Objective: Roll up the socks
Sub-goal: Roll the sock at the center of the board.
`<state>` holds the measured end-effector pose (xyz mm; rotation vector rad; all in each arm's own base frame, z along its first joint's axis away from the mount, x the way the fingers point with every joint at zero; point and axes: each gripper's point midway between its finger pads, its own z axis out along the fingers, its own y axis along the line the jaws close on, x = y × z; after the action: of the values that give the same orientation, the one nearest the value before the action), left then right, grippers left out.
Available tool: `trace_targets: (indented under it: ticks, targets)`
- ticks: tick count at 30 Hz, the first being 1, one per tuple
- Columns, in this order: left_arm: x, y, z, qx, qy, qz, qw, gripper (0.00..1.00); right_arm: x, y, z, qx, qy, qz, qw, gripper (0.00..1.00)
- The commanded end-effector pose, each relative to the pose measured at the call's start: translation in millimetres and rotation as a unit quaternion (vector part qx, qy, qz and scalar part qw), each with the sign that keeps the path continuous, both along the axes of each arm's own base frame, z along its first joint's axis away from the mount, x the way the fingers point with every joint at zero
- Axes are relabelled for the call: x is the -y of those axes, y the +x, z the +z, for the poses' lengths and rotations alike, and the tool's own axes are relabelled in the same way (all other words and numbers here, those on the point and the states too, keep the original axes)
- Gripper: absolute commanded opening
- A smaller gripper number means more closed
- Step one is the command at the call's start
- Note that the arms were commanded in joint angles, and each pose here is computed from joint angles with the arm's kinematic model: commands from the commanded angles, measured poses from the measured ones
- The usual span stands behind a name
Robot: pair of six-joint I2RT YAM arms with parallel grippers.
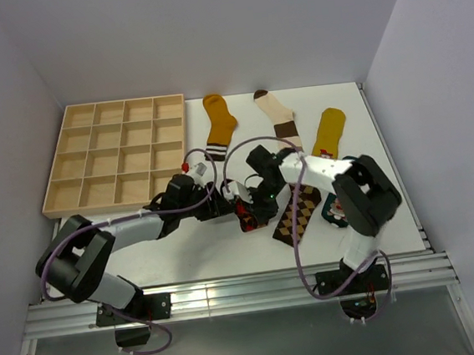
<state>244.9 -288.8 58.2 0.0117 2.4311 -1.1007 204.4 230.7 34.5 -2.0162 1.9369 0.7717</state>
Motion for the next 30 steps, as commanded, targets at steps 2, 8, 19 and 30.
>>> trace_targets:
  ticks: [2, 8, 19, 30]
  targets:
    - [2.8, 11.2, 33.8, 0.122, 0.002, 0.012, 0.992, 0.52, 6.0, -15.7, 17.0, -0.141, -0.011, 0.005, 0.990, 0.19]
    - [26.4, -4.8, 43.1, 0.225, 0.052, -0.050, 0.972, 0.55, 5.3, -7.9, 7.5, -0.243, -0.040, -0.006, 0.969, 0.20]
    - [63.1, -3.7, 36.7, 0.309, 0.086, -0.157, 0.934, 0.60, 11.0, 11.2, -6.1, -0.330, -0.071, -0.064, 0.939, 0.22]
    - [85.3, -11.9, 11.2, 0.278, 0.070, -0.210, 0.935, 0.56, 13.3, 16.7, -15.5, -0.338, -0.087, -0.095, 0.932, 0.22]
